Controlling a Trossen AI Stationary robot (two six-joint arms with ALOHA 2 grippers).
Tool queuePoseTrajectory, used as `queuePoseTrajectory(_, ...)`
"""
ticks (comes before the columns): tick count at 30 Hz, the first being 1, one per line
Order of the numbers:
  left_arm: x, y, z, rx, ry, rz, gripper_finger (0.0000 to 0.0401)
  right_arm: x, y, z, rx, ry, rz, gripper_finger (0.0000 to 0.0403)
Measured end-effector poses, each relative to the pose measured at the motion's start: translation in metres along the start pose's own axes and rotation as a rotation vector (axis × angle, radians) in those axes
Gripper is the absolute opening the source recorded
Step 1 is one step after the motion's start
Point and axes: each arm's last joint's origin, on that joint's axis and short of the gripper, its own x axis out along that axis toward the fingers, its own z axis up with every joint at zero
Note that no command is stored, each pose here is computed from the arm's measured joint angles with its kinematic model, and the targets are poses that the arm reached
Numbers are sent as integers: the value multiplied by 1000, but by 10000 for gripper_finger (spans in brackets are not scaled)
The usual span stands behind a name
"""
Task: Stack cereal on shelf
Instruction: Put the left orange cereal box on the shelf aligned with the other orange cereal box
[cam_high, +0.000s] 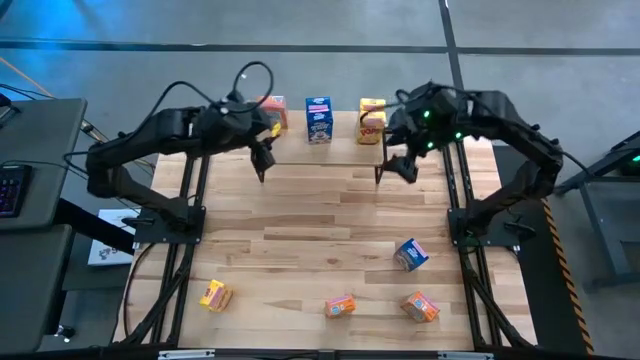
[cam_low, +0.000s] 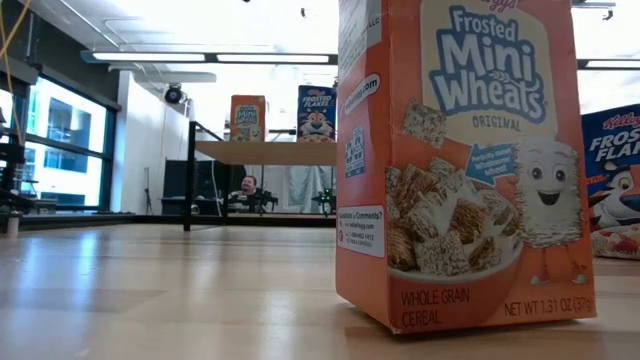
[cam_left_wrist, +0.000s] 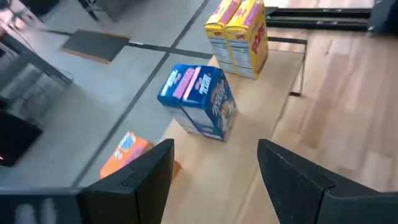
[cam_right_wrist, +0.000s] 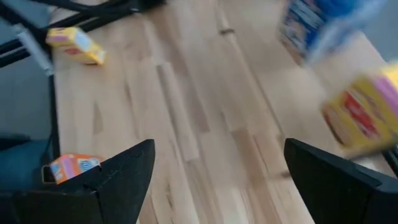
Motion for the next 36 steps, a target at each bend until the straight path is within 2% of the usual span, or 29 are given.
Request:
queuePoseTrajectory(5, -15, 2, -9, -40, 32, -44, 223, 17, 29, 3, -137, 9, 46, 350)
queuePoseTrajectory(10, -21, 0, -17, 14, 76, -64, 223, 38, 61, -1, -263, 62, 54, 350)
queuePoseTrajectory(18, -25, -5, -24, -12, 141, -110, 223, 91, 119, -12, -443, 181, 115, 350)
queuePoseTrajectory(26, -28, -9, -25, 9, 149, -136, 223, 136, 164, -34, -488, 303, 150, 350)
queuePoseTrajectory(31, -27, -9, -21, 36, 109, -141, 223, 152, 188, -48, -528, 352, 185, 350)
queuePoseTrajectory(36, -27, -9, -20, -15, 96, -140, 223, 161, 207, -57, -517, 347, 231, 350)
